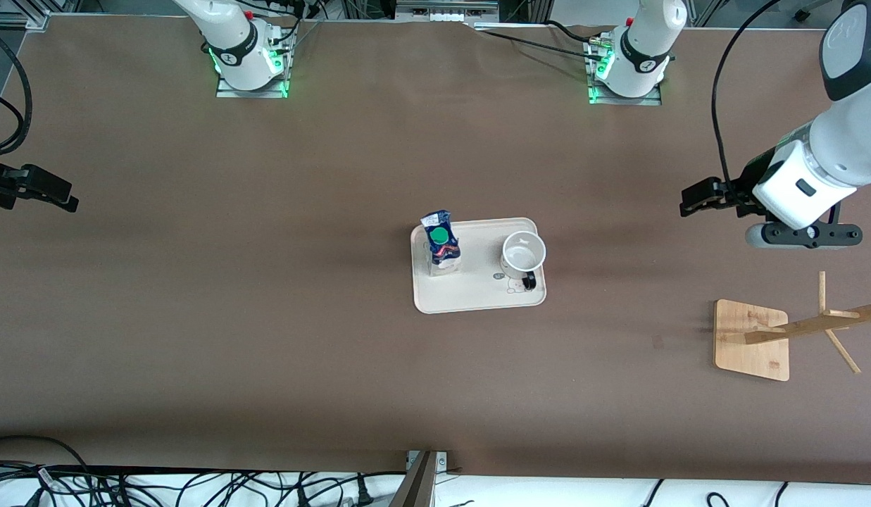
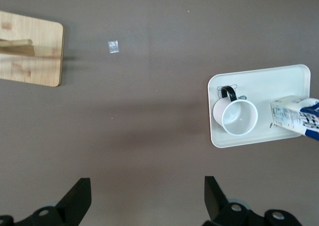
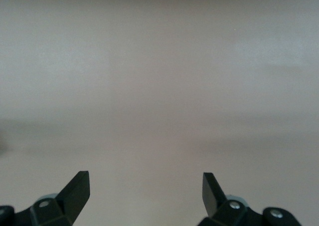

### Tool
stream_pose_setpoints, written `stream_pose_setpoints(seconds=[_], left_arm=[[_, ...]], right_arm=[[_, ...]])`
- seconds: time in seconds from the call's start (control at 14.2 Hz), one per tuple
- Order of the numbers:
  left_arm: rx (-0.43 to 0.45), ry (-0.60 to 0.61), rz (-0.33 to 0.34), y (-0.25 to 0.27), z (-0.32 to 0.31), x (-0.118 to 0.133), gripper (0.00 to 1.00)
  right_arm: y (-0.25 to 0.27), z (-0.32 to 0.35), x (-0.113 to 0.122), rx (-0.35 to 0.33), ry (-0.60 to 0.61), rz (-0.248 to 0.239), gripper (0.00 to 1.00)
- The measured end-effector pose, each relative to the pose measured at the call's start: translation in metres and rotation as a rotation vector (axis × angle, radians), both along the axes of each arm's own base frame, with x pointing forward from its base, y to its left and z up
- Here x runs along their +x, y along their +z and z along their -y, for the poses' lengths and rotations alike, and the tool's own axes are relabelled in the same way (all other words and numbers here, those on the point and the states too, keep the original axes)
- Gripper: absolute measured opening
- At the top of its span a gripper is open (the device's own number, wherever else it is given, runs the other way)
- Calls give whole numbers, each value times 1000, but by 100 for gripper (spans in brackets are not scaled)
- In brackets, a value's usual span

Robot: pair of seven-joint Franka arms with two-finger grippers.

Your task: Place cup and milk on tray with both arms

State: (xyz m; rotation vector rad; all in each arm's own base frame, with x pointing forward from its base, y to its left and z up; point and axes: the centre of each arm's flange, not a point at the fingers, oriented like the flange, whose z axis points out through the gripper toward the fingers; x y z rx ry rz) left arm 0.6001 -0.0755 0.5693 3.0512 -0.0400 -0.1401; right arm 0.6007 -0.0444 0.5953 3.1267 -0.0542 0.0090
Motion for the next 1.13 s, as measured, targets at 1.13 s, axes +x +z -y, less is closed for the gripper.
stream_pose_setpoints(seconds=[1.13], left_arm=[[86, 116, 156, 3, -62, -26, 100]], right_arm=[[-1, -2, -1, 3, 1, -13, 100]])
